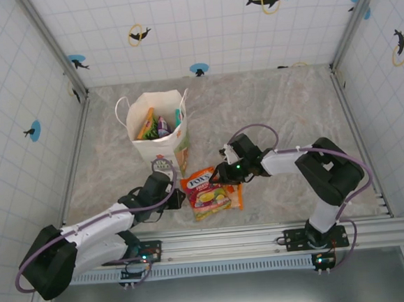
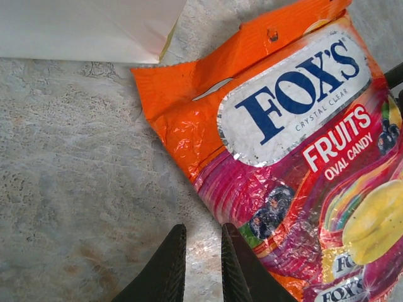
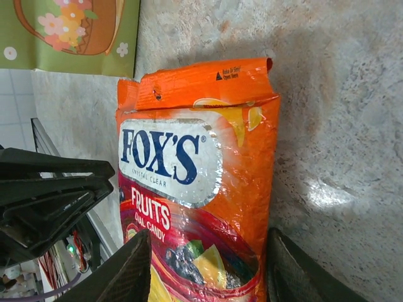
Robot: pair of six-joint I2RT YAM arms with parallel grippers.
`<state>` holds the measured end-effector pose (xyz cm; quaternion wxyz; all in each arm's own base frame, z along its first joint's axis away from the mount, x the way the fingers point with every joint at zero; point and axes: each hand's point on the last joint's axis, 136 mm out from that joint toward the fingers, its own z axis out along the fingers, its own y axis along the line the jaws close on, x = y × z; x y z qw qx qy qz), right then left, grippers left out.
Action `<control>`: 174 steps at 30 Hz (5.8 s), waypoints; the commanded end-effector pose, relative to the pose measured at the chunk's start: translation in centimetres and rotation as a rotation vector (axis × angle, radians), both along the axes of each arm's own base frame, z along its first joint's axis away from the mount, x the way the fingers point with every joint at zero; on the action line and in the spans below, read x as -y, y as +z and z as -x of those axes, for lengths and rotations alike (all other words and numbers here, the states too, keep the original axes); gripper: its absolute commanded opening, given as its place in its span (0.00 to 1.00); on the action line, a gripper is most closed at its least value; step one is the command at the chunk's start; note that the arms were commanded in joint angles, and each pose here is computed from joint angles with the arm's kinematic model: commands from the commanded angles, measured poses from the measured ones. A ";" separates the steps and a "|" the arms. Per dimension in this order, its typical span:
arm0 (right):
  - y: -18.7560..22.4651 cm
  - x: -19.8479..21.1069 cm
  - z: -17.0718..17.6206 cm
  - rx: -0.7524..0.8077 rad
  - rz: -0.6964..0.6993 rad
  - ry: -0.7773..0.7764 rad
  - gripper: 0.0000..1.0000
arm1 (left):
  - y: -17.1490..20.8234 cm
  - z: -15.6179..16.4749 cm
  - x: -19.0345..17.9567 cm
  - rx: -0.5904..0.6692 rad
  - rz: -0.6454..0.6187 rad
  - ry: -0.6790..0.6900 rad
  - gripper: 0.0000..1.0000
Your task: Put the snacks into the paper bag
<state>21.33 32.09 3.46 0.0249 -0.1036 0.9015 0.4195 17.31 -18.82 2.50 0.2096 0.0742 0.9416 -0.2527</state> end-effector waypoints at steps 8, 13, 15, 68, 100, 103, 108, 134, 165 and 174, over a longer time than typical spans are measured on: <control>-0.9 0.1 0.1 -0.018 -0.007 0.003 0.50 | -0.3 -0.3 0.7 0.020 -0.013 -0.035 0.20; -0.6 -0.4 0.0 -0.019 -0.034 0.007 0.48 | -0.2 -0.6 1.1 0.031 -0.014 -0.047 0.20; -0.4 -0.5 0.0 -0.021 -0.049 0.007 0.47 | -0.1 -0.9 1.3 0.034 -0.018 -0.048 0.20; 12.3 4.6 -2.5 0.538 -0.226 -0.173 0.00 | 14.3 -4.0 6.5 0.367 0.231 -0.195 0.52; 28.7 9.4 2.3 1.382 -0.595 -0.097 0.00 | 25.8 -3.4 11.1 0.812 0.453 -0.504 0.71; 29.2 9.7 2.7 1.365 -0.651 -0.084 0.00 | 25.8 -2.4 11.4 0.823 0.468 -0.571 0.70; 29.8 9.1 3.3 1.325 -0.720 -0.021 0.00 | 26.1 -1.5 11.8 0.836 0.491 -0.635 0.69; 29.1 9.7 0.9 1.316 -0.652 -0.144 0.20 | 27.4 -0.5 12.4 0.824 0.511 -0.718 0.04; 24.3 11.0 -1.3 1.265 -0.472 -0.282 0.48 | 45.1 -11.3 -2.1 1.323 -0.083 0.255 0.01; 23.8 10.4 -1.3 1.250 -0.463 -0.261 0.48 | 39.3 -14.8 -4.4 1.154 -0.236 0.347 0.03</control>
